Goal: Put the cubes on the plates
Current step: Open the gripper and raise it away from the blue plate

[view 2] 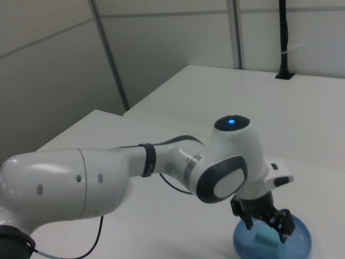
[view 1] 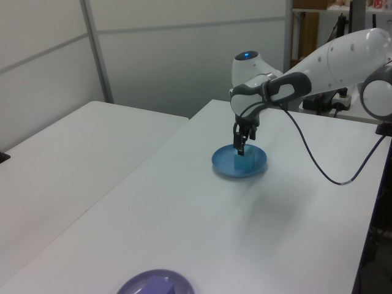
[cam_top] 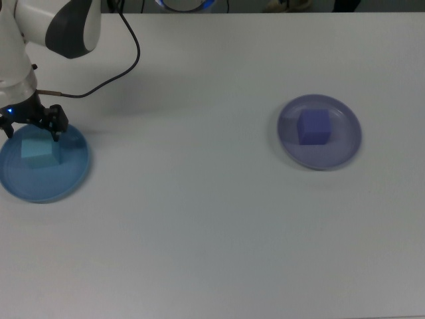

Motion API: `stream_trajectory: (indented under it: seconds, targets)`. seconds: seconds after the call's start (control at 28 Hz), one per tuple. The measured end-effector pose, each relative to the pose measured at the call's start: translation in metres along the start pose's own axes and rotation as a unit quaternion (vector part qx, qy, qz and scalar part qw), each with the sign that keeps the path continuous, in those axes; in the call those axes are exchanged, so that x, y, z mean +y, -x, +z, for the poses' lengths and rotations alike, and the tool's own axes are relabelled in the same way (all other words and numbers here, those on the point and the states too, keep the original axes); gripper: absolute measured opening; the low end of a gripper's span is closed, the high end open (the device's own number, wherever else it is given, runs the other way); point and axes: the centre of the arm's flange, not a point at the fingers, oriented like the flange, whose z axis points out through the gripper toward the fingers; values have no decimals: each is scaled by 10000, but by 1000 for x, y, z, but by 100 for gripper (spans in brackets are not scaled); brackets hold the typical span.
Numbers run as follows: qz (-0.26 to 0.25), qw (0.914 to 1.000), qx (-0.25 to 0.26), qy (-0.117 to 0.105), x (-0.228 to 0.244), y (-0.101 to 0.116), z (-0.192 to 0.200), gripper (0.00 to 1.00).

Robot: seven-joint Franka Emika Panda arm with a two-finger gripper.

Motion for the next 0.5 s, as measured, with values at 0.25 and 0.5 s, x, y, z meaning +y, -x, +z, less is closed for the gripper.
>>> stream_trajectory:
  seconds: [0.25,0.5]
  targets:
    - [163,9987,-197,-442,-50,1,-67,100]
    - [661,9956,-480,-464,-155,4,-139,100]
